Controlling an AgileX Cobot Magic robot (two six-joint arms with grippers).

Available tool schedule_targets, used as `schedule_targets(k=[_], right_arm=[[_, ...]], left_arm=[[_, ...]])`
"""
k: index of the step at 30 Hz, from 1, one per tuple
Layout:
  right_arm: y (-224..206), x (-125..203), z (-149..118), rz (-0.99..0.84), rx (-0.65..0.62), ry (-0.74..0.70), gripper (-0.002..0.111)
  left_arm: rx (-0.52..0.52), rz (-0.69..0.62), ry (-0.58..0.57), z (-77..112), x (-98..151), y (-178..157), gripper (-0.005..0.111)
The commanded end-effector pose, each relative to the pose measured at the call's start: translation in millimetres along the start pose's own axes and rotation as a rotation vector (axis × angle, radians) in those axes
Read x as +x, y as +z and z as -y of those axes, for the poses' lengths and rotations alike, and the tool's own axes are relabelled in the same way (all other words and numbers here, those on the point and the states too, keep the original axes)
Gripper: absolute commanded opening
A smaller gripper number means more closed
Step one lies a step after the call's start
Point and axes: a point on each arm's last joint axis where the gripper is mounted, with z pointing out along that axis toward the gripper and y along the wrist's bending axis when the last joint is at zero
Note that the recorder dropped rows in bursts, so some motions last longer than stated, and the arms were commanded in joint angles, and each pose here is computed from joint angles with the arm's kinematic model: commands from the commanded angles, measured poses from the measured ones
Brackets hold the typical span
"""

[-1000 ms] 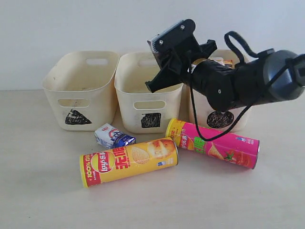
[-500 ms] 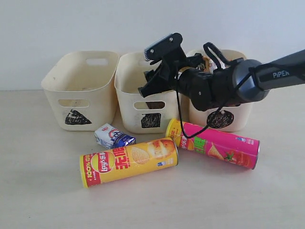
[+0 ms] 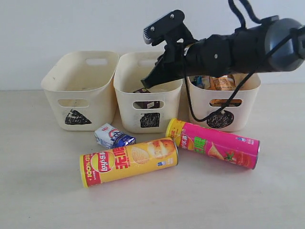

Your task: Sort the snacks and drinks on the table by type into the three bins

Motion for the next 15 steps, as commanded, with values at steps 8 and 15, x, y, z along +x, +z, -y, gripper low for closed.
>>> schedule_targets(k=[8, 15], right_arm=[[-53, 7, 6, -0.414, -0.185, -0.009, 0.0], [-78, 31, -5, -0.79, -0.361, -0.026, 0.0]], left_arm=[[0.002, 0.004, -0.014, 0.2, 1, 0, 0.004], [0.002, 0.004, -0.014, 0.2, 1, 0, 0.004]])
